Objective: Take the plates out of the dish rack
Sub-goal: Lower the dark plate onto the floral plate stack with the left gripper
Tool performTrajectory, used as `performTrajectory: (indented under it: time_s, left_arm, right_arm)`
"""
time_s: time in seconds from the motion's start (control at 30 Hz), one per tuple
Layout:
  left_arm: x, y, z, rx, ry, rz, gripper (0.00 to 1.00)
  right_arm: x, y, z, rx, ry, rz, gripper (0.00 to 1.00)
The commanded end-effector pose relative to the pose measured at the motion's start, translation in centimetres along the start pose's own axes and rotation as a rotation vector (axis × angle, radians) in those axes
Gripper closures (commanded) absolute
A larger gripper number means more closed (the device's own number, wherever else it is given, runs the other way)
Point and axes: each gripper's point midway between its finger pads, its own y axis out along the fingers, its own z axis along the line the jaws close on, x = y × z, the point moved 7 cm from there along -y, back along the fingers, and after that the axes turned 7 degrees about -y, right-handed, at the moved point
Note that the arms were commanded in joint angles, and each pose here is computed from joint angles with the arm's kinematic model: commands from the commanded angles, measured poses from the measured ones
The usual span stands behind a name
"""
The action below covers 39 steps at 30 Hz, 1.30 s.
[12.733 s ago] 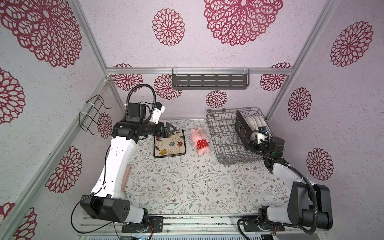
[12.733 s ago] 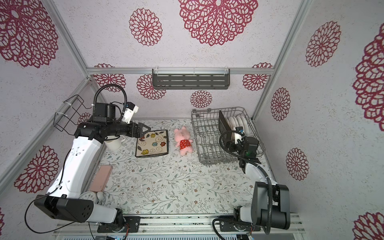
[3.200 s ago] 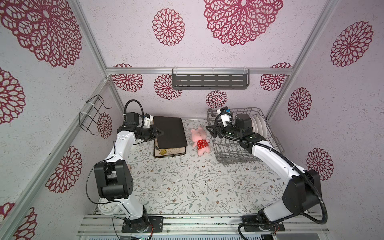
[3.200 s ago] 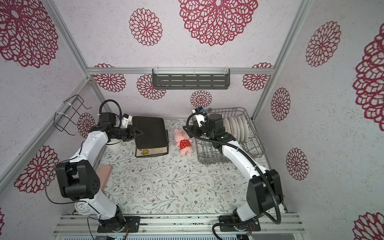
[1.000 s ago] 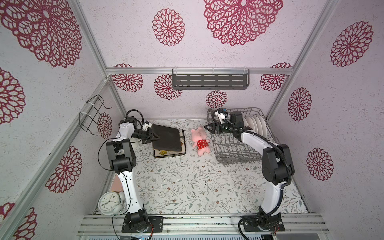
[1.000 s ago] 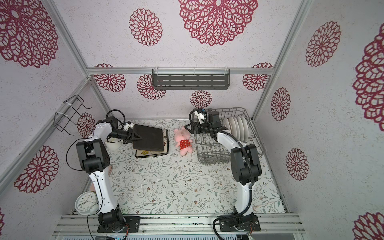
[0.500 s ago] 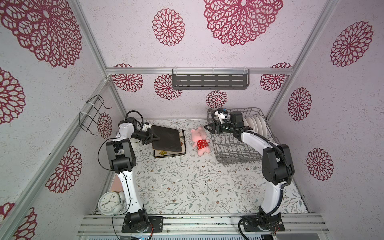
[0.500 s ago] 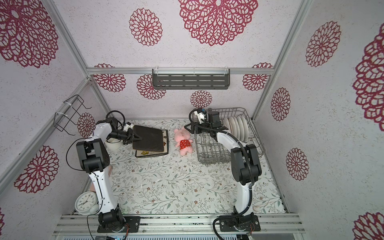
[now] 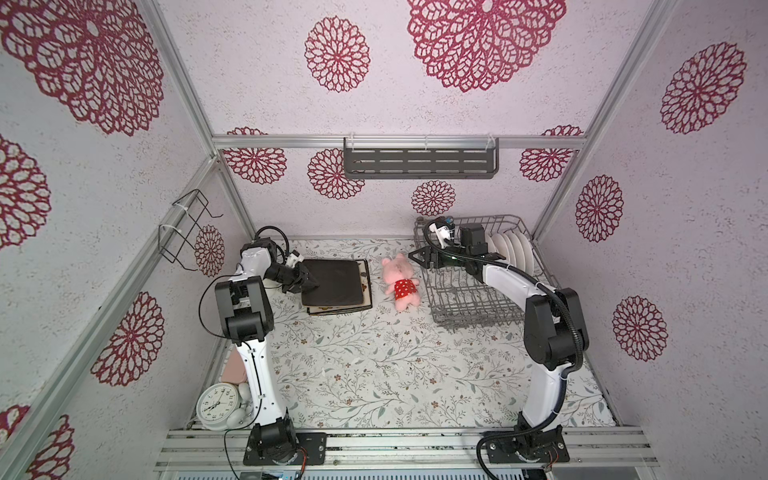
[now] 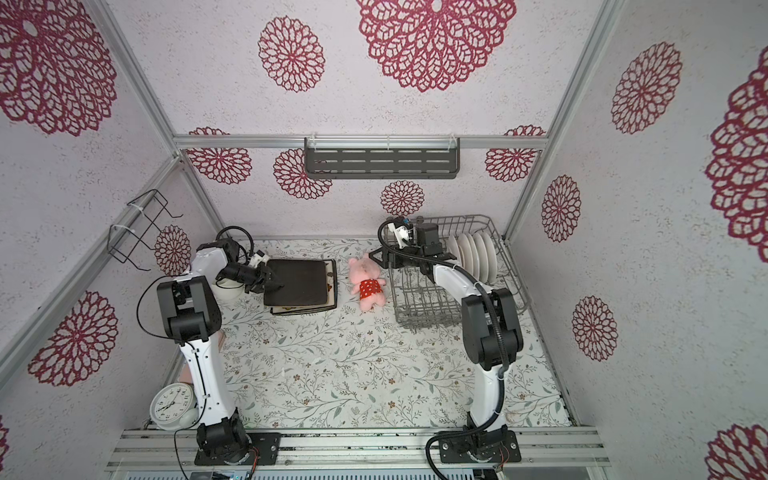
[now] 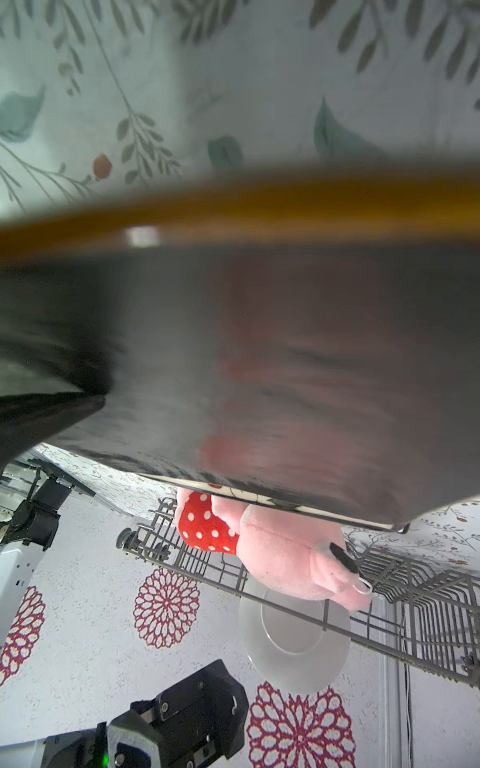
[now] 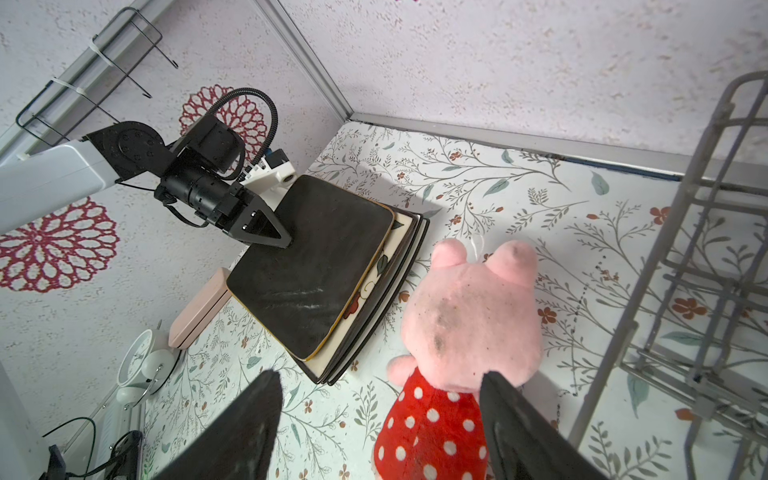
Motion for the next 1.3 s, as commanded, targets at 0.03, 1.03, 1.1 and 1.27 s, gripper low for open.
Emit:
performTrajectory:
  time_s: [0.03,1.03,1.1,1.27]
  left_arm:
    - [0.2,-0.1,-0.2,0.025,0.053,-0.013,0.69]
    - [0.5,-1.0,-0.7,0.170,0.080,-0.041,0.61]
    - [0.5,-1.0,-0.8,0.179,0.082,-0.042,0.61]
    - [0.4,-1.1,-1.3,0.184,0.094,-0.048,0.60]
  right_arm:
    - [1.3,-0.4,0.1,0.014,-0.037,-0.029,0.22]
    - [1.0,0.0,-0.1,0.011,-0.026,-0.010,0.22]
    - [0.9,0.0,0.0,0.009,-0.025,-0.008,0.22]
    - [0.8,0.0,0.0,0.007,-0.020,-0.003,0.22]
